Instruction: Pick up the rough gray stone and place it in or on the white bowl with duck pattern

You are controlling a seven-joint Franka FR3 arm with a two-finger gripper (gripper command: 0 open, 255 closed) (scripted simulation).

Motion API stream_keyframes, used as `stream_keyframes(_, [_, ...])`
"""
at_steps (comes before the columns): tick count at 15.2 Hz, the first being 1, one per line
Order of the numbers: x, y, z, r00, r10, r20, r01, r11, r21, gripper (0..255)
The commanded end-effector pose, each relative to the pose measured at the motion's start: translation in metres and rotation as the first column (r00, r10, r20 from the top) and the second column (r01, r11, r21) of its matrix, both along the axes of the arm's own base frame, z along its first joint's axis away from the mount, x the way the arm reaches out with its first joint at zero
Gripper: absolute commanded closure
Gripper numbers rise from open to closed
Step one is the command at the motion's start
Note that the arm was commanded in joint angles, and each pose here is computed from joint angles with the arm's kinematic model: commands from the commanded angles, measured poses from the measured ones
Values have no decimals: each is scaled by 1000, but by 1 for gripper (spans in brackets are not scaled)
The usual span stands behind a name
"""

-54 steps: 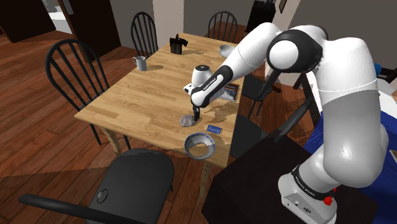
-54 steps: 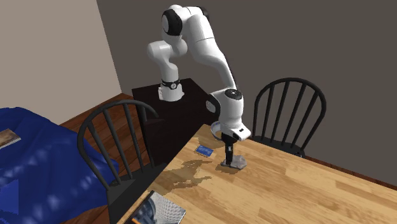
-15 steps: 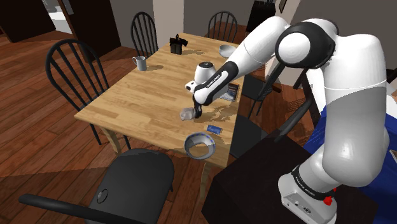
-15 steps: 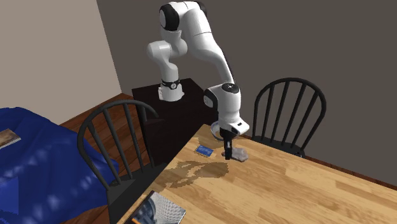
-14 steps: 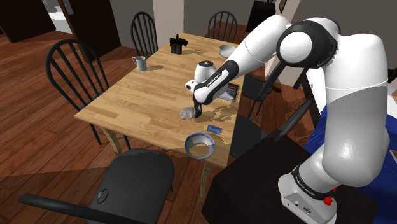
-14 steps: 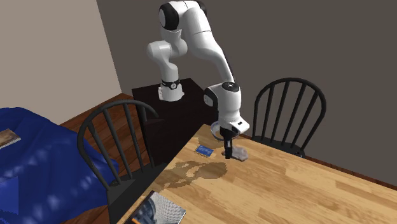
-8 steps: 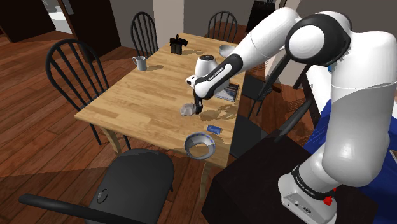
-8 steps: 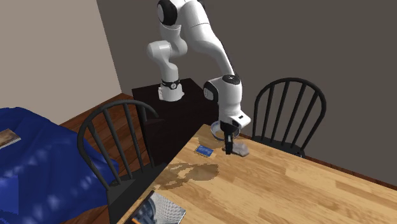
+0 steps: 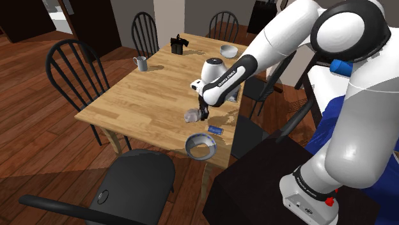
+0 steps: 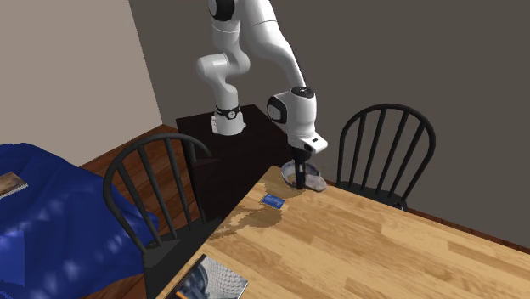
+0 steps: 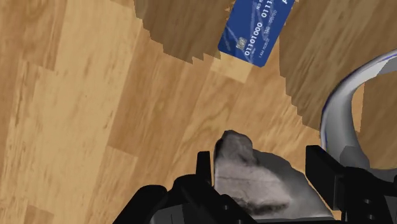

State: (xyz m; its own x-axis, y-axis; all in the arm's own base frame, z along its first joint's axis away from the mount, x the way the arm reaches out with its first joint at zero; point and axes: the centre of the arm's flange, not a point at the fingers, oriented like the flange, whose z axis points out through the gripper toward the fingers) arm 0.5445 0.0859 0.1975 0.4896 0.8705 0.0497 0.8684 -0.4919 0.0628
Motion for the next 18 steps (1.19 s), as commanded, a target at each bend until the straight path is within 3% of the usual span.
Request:
stream_keyframes(1, [-25,12,-1,1000,0,0,0,1000,0,255])
stream_keyframes(10, [-137,52,0,1000,0,0,0,1000,0,255])
stream_keyframes(18, [-137,52,-42,1000,0,0,0,1000,0,255])
